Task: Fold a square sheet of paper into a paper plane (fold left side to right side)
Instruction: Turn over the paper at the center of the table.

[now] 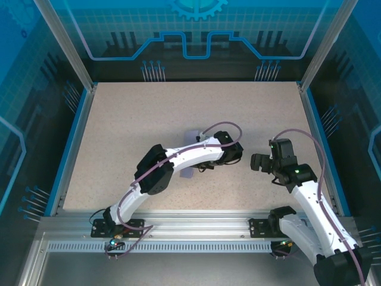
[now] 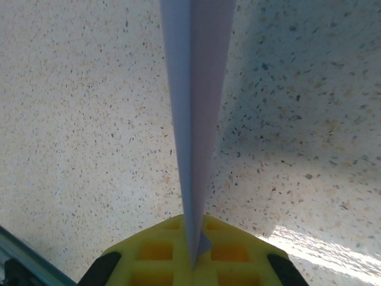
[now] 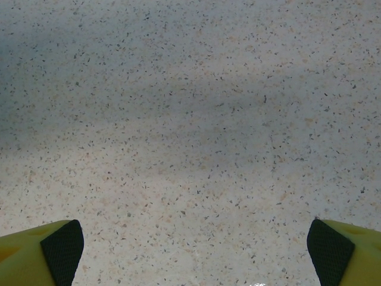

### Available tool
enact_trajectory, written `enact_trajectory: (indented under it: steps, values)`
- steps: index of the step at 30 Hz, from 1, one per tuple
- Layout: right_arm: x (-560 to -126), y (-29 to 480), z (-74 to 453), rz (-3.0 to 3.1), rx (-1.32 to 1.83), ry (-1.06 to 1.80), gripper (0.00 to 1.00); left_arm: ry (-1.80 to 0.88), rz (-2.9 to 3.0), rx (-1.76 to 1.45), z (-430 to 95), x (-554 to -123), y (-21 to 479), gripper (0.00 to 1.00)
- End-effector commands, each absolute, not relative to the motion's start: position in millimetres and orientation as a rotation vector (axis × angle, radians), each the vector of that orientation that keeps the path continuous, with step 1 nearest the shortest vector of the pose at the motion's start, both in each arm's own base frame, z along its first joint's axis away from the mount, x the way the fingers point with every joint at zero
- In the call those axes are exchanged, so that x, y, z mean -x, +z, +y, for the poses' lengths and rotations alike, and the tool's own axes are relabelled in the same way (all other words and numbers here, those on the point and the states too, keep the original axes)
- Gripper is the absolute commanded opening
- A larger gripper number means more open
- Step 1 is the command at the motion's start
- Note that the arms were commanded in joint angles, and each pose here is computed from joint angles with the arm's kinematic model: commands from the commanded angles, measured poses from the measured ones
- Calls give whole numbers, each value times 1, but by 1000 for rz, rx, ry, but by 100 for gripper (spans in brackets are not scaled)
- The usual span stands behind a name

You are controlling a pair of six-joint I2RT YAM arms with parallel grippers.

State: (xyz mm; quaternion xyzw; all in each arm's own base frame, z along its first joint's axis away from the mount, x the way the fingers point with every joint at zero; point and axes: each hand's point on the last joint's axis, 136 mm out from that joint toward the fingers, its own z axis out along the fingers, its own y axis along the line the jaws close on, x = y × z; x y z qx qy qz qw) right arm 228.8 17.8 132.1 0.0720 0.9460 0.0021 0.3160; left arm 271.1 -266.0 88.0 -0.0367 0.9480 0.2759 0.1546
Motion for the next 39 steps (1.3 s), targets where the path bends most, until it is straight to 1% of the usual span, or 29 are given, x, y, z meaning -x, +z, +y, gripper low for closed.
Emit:
enact_trajectory:
  steps: [1, 5, 9, 11, 16, 21, 27, 30, 32, 33, 34, 39]
  values:
    - [-230, 129, 14, 2480, -194, 0, 100, 880, 2730, 127, -262, -265, 88, 0]
    - [-230, 129, 16, 2483, -189, 15, 100, 815, 2807, 130, -273, -267, 69, 1]
    - [-231, 129, 21, 2488, -172, 49, 100, 709, 2897, 128, -283, -269, 53, 4]
    - [-231, 129, 25, 2493, -160, 78, 100, 637, 2947, 111, -290, -270, 47, 7]
    - [-231, 133, 41, 2494, -129, 189, 100, 352, 3028, 53, -315, -277, 41, 20]
    - [-233, 133, 60, 2517, -96, 328, 100, 100, 3095, -2, -330, -284, 47, 32]
    - [-238, 127, 90, 2566, -74, 541, 100, -261, 3056, -117, -342, -290, 77, 47]
    - [-240, 123, 105, 2580, -62, 630, 100, -467, 2986, -159, -341, -292, 96, 56]
    - [-243, 122, 116, 2570, -49, 677, 100, -591, 2941, -159, -333, -293, 106, 59]
    - [-245, 122, 122, 2562, -40, 704, 99, -647, 2918, -151, -327, -294, 110, 60]
    - [-247, 123, 129, 2554, -31, 728, 96, -695, 2896, -139, -319, -296, 111, 61]
    - [-260, 117, 166, 2565, 23, 817, 75, -908, 2779, -43, -280, -303, 116, 62]
